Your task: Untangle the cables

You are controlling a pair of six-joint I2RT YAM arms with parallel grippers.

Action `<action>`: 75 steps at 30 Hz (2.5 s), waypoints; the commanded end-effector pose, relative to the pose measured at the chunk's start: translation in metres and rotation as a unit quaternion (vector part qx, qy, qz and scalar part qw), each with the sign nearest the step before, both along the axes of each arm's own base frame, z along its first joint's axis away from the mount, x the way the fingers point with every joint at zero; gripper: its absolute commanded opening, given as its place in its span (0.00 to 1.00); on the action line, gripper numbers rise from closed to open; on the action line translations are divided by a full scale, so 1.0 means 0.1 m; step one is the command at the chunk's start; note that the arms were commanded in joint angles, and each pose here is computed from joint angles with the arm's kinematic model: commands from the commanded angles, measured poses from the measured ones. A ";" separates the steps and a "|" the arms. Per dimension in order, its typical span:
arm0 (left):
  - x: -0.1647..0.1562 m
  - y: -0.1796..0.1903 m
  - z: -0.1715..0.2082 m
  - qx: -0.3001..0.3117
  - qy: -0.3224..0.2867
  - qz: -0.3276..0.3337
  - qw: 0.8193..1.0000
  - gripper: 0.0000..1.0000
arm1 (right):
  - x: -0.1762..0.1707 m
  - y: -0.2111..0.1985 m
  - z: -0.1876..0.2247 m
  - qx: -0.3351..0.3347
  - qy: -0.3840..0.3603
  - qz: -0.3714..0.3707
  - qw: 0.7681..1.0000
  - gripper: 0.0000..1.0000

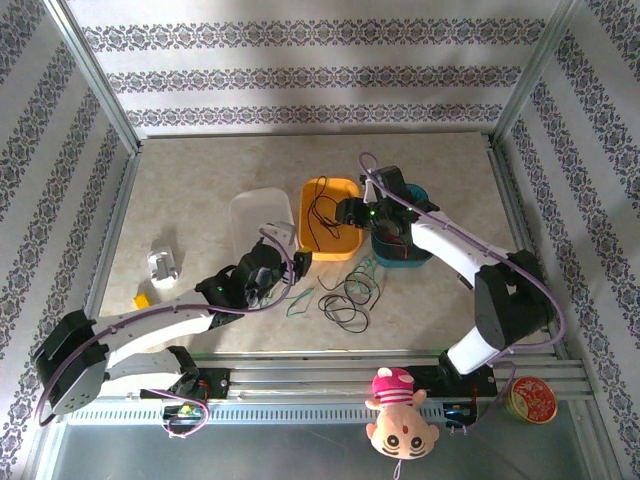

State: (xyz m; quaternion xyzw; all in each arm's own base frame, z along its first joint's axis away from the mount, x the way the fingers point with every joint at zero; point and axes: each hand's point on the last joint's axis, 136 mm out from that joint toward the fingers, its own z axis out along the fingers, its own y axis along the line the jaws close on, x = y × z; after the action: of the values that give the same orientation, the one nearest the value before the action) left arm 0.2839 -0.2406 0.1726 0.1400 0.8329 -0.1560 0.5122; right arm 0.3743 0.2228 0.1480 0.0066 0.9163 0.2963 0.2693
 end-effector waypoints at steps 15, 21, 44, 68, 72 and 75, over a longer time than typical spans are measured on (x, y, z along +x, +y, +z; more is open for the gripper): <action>-0.17 -0.69 -0.68 0.058 0.095 -0.136 0.984 0.59 | -0.46 -0.53 0.33 -0.044 -0.071 -0.041 0.996 0.55; -0.15 -0.74 -0.94 0.103 0.121 -0.141 0.977 0.47 | -0.52 -0.61 0.31 -0.047 -0.073 -0.048 0.995 0.55; -0.19 -0.69 1.33 0.002 -0.144 -0.150 0.978 0.00 | -0.72 -0.40 0.16 -0.029 -0.053 0.034 0.998 0.55; 0.75 -0.31 2.20 0.031 -0.291 0.050 0.955 0.00 | -0.73 -1.16 0.35 -0.057 -0.138 -0.141 0.979 0.57; 1.25 -0.27 1.89 0.023 -0.244 0.057 0.968 0.00 | -0.78 -1.13 0.33 -0.052 -0.132 -0.129 0.981 0.57; 1.52 -0.28 1.35 0.061 -0.182 0.069 0.979 0.00 | -0.81 -1.12 0.31 -0.052 -0.128 -0.123 0.983 0.57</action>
State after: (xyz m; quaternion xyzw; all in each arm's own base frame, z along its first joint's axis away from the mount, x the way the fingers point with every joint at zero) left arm 0.4222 -0.2644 0.3260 0.1496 0.7207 -0.0272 0.6763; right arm 0.2981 0.1120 0.1822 0.0728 0.8784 0.2112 0.4225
